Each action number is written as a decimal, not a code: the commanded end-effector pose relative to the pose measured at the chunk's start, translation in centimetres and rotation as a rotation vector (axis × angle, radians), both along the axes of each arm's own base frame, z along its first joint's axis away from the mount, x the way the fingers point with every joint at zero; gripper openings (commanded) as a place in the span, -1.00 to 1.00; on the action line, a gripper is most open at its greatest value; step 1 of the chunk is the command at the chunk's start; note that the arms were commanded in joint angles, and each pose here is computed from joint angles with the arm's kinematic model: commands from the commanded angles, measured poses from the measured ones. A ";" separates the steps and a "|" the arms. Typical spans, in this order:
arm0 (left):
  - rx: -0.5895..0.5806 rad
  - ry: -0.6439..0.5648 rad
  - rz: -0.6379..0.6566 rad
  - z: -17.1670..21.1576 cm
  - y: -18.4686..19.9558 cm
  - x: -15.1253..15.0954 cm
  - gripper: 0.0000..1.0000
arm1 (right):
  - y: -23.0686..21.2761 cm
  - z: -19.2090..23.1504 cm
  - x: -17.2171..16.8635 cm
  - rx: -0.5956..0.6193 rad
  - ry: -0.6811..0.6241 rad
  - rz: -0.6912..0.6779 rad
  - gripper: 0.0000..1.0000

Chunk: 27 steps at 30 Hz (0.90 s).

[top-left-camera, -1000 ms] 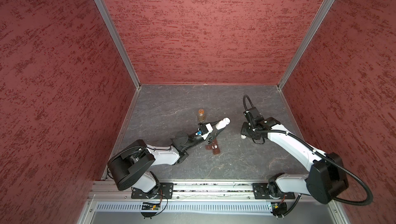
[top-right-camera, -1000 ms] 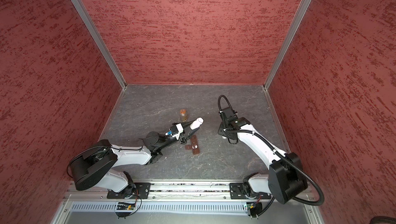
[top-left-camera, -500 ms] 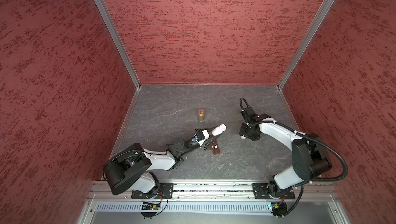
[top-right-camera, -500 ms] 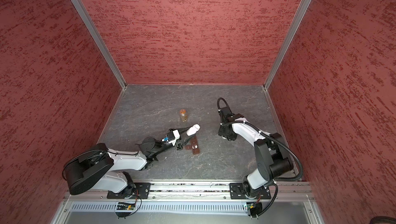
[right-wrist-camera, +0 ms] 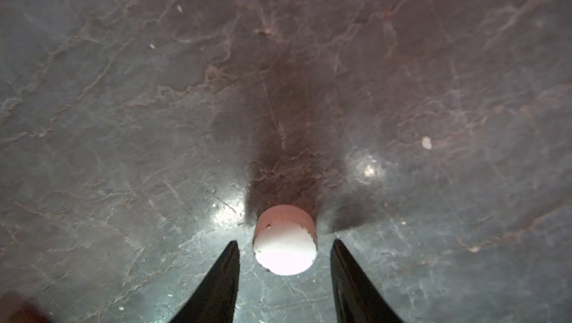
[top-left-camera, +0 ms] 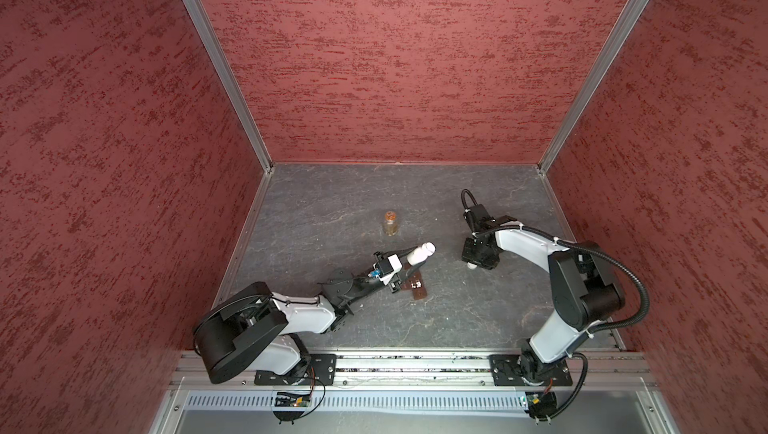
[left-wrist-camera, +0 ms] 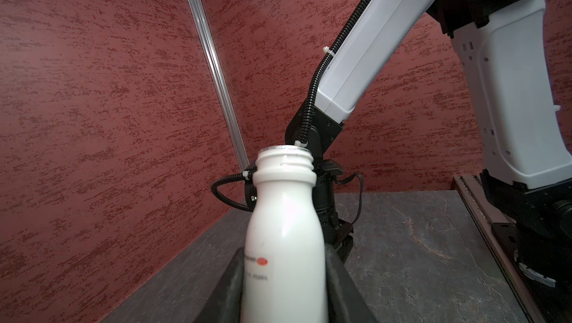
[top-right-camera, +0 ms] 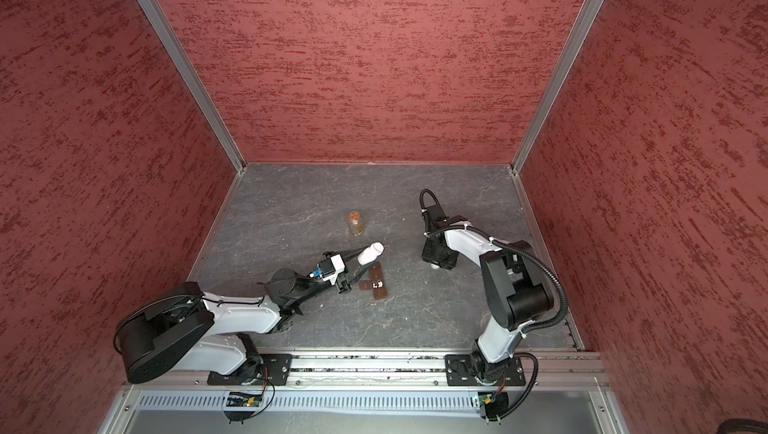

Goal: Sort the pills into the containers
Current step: 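Lower the right gripper onto the white cap and grasp it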

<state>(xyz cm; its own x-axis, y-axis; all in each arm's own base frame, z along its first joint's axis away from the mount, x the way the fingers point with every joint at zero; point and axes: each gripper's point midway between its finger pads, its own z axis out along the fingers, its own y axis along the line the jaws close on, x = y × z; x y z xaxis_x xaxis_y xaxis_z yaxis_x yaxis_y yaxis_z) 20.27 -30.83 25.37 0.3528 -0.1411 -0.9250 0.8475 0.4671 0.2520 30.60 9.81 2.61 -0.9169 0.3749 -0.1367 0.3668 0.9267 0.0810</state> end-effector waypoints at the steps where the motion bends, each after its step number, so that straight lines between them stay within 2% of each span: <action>1: -0.015 -0.023 0.016 0.5 0.5 0.0 -1.00 | 0.1 0.7 1.2 0.010 -0.027 -0.002 -0.01; 11: -0.009 -0.020 0.017 0.3 0.4 0.2 -1.00 | 0.3 0.0 1.1 0.023 -0.003 0.008 -0.20; 20: -0.011 -0.018 0.020 0.4 0.4 0.4 -1.00 | 0.2 -0.3 1.0 0.019 0.014 0.013 -0.27; 27: -0.004 -0.002 0.022 -0.1 0.6 0.7 -1.00 | 0.0 2.0 0.9 0.017 -0.009 0.021 -0.40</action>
<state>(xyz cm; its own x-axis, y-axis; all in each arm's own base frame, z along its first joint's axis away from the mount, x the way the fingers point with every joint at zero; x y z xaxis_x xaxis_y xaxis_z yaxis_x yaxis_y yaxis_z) 20.75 -30.50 25.40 0.3550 -0.1366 -0.9248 0.8395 0.4818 0.2511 30.74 9.89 2.17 -0.9279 0.3590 -0.1007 0.3523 0.9326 0.0788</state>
